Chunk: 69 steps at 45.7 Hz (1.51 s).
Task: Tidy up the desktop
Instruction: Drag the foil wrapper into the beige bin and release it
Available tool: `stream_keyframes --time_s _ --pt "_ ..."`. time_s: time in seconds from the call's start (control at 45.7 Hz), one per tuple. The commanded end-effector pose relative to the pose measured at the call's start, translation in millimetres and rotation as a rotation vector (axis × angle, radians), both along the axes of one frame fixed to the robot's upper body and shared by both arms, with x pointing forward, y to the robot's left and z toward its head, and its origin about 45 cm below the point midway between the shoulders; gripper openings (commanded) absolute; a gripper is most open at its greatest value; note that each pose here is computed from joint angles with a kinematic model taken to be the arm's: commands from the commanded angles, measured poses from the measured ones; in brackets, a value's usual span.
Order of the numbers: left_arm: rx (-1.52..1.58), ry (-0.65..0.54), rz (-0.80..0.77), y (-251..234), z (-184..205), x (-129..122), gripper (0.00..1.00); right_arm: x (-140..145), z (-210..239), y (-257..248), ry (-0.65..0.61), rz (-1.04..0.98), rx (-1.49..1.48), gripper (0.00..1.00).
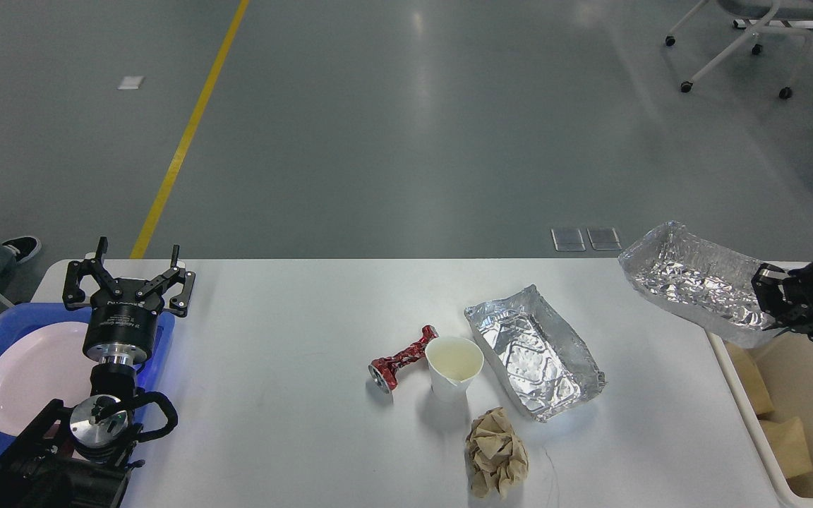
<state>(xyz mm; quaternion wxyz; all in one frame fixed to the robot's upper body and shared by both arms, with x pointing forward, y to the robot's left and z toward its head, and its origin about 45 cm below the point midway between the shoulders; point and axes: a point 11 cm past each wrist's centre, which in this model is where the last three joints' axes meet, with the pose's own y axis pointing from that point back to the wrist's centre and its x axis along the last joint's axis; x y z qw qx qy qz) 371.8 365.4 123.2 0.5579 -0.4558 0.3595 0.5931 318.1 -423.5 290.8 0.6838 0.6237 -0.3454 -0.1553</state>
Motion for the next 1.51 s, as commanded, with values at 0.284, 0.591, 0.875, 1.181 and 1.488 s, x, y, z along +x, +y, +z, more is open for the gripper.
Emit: stream_keyframes --time_s 0.284,0.591,0.875,1.181,1.488 --pt "0.001 0.001 -0.001 -0.3 -0.2 0.0 0.96 -40.1 45.2 -14.0 0.069 0.034 -0.129 0.0" --pt "0.001 0.001 -0.001 -0.3 -0.2 0.0 0.96 -61.6 -1.0 -96.7 0.028 -0.17 -0.21 0.0" --pt "0.001 0.001 -0.001 -0.3 -0.2 0.0 0.96 -64.5 -91.2 -161.1 -0.015 -0.273 -0.292 0.0" --pt "0.0 0.001 0.002 0.4 -0.5 -0.6 0.96 -65.4 -178.0 -189.3 -0.149 -0.342 -0.389 0.0" --pt "0.0 0.001 0.001 0.2 -0.6 -0.6 0.96 -88.7 -251.0 -158.4 -0.22 -0.282 -0.521 0.0"
